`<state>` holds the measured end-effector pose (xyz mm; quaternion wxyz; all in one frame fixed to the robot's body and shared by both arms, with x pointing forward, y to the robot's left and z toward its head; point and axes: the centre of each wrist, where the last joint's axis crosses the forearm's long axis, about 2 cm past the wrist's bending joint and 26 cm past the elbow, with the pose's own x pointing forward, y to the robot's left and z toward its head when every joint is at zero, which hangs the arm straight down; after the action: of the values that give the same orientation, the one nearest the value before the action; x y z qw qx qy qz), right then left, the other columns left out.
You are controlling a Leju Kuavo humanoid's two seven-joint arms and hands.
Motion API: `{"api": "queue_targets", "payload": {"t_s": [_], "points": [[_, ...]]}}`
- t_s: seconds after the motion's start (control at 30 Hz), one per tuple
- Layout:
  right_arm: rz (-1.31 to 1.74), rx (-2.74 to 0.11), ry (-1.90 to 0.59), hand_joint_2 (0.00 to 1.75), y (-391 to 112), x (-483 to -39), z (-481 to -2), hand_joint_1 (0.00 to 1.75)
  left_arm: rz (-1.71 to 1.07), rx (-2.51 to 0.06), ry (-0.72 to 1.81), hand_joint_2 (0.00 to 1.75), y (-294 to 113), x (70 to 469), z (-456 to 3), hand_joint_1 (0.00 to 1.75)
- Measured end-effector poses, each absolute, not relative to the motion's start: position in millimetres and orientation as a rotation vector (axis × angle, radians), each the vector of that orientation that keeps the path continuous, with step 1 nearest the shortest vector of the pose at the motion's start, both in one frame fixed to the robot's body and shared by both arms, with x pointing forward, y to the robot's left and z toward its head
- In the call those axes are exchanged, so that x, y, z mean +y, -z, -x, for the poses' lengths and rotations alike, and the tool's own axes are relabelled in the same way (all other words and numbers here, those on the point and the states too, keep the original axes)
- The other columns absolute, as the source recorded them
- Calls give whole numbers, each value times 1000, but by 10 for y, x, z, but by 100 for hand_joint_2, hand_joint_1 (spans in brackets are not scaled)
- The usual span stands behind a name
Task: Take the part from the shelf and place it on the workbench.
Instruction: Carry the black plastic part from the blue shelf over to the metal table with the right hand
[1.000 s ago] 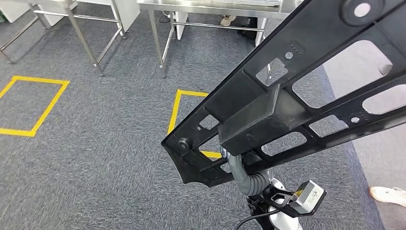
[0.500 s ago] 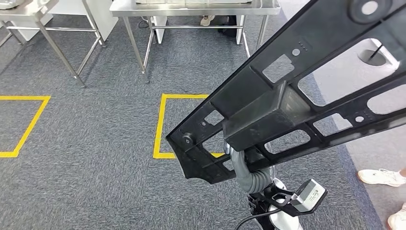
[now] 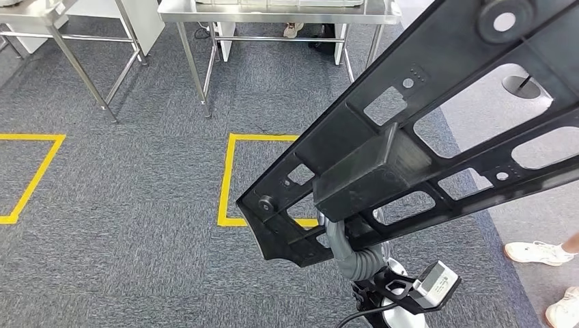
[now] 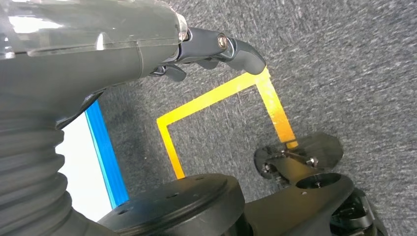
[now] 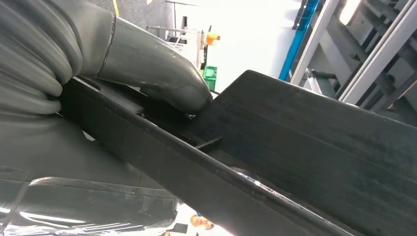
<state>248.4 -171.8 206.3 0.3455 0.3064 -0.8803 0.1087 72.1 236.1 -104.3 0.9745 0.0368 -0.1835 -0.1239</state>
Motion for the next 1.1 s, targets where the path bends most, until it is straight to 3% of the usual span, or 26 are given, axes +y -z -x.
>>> {"api": "queue_targets", "payload": {"t_s": [1.1], "points": [[-799,-2285,-276,175,-2082,-1711,-2410,175,-73,-358,253,175,1055,2346,-635,0]]}}
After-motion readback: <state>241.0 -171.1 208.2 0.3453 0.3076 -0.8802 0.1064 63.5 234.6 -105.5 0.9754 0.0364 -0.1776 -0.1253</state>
